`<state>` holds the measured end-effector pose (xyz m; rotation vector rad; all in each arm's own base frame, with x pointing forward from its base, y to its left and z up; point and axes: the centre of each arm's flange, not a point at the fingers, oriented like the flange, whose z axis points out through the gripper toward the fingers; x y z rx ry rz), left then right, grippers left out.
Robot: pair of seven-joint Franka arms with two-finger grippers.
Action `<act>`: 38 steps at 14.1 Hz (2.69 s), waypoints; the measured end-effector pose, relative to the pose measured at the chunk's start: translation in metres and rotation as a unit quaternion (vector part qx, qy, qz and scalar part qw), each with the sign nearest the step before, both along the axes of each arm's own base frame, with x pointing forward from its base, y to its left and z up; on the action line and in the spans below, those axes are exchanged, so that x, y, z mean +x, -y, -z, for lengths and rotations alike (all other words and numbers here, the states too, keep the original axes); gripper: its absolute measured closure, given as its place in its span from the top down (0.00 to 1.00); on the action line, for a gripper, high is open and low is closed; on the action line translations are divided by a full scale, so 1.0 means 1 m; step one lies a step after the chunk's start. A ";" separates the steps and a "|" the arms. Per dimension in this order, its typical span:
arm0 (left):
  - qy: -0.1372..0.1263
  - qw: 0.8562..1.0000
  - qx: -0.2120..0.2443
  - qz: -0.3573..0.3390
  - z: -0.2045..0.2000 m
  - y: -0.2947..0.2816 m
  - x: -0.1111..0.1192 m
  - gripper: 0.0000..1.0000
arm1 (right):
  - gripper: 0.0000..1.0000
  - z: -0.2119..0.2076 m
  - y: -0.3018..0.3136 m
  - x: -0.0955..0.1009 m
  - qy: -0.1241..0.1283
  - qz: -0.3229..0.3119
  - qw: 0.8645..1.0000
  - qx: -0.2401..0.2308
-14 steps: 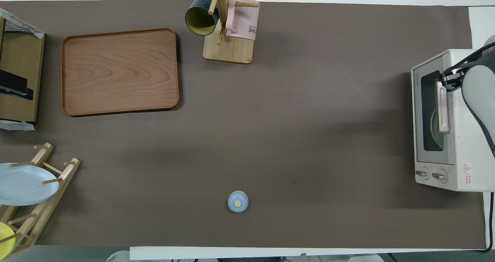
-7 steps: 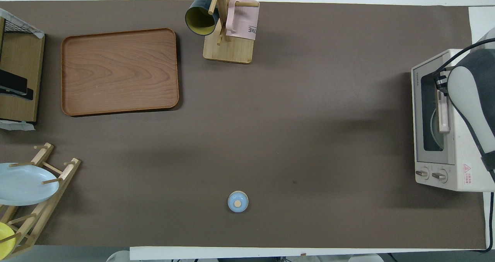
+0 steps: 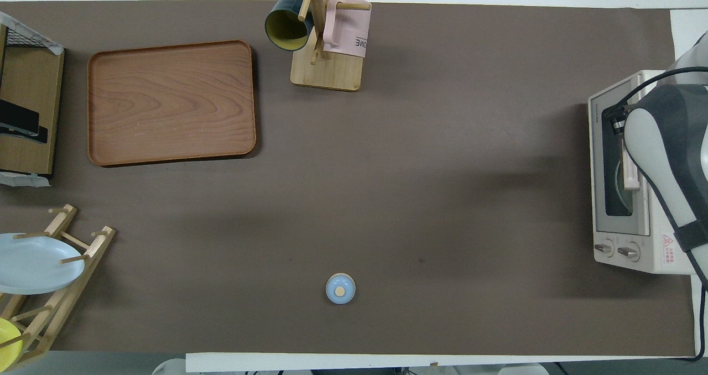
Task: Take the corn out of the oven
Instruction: 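Reach the right gripper to the oven door handle and grasp it, then pull the oven door down open with the right gripper, then reach the right gripper into the oven and grasp the green plate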
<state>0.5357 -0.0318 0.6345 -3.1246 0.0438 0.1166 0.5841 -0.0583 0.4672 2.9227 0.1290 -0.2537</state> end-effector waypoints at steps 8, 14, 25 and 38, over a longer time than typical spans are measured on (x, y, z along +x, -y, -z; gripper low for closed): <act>0.000 1.000 0.000 0.000 0.000 0.000 0.000 1.00 | 0.01 0.057 -0.092 0.011 0.011 0.005 1.000 -0.004; 0.000 1.000 0.000 0.000 0.000 0.000 0.000 1.00 | 0.01 0.123 -0.116 0.027 0.018 0.007 1.000 0.023; 0.000 1.000 0.000 0.000 0.000 0.000 0.000 1.00 | 0.11 0.112 -0.184 0.028 0.040 0.044 0.996 0.073; 0.000 1.000 0.000 0.000 0.000 0.000 0.000 1.00 | 0.54 0.083 -0.031 -0.023 0.005 0.163 0.985 0.062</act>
